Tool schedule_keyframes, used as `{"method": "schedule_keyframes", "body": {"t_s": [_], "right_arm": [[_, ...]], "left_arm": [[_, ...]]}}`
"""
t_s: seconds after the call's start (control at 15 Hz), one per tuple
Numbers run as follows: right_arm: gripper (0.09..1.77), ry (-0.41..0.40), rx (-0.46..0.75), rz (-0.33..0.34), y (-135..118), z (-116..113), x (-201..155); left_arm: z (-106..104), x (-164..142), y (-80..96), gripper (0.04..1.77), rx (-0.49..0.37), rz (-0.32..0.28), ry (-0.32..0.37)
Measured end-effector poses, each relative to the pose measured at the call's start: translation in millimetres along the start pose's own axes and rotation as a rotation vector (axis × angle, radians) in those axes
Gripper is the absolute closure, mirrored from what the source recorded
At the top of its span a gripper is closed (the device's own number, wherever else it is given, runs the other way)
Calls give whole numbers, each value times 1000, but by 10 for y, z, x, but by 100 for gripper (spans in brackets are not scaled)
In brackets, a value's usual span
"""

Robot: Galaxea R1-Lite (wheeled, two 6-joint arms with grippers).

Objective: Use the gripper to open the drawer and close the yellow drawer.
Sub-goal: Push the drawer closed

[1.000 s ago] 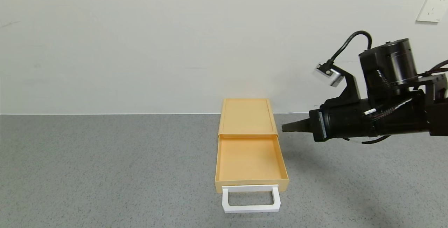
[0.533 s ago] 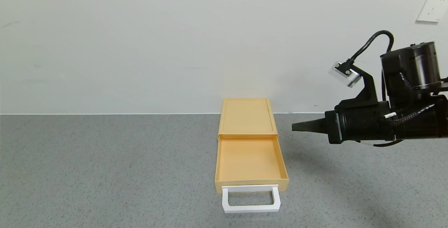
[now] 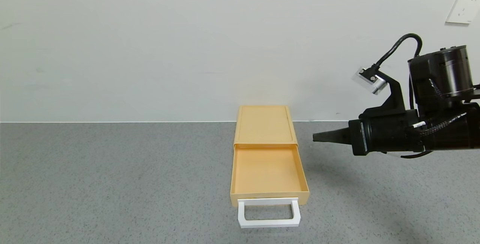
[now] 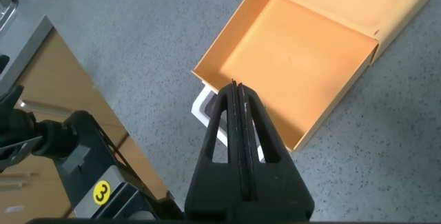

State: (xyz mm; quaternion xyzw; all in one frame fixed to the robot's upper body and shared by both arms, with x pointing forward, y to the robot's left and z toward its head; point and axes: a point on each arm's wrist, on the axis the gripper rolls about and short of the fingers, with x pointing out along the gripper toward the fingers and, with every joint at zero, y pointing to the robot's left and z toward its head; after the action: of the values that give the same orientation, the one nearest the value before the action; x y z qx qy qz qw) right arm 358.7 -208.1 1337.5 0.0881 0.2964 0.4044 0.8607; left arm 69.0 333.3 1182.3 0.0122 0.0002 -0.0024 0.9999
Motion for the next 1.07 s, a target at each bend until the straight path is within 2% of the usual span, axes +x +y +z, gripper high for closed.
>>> {"method": "schedule_keyframes", "body": {"t_s": [0.13, 0.27, 0.53, 0.8, 1.07], "right_arm": [[174, 30, 17, -14, 18, -23, 10], [174, 109, 66, -75, 70, -60, 43], [174, 248, 189, -193, 342, -94, 281], [174, 366, 196, -192, 559, -189, 587], [174, 463, 145, -214, 715, -408, 991]], "left_arm": [[0, 0, 0, 9, 0, 0, 0], [0, 0, 0, 9, 0, 0, 0], [0, 0, 0, 9, 0, 0, 0], [0, 0, 0, 9, 0, 0, 0], [0, 0, 0, 9, 0, 0, 1]]}}
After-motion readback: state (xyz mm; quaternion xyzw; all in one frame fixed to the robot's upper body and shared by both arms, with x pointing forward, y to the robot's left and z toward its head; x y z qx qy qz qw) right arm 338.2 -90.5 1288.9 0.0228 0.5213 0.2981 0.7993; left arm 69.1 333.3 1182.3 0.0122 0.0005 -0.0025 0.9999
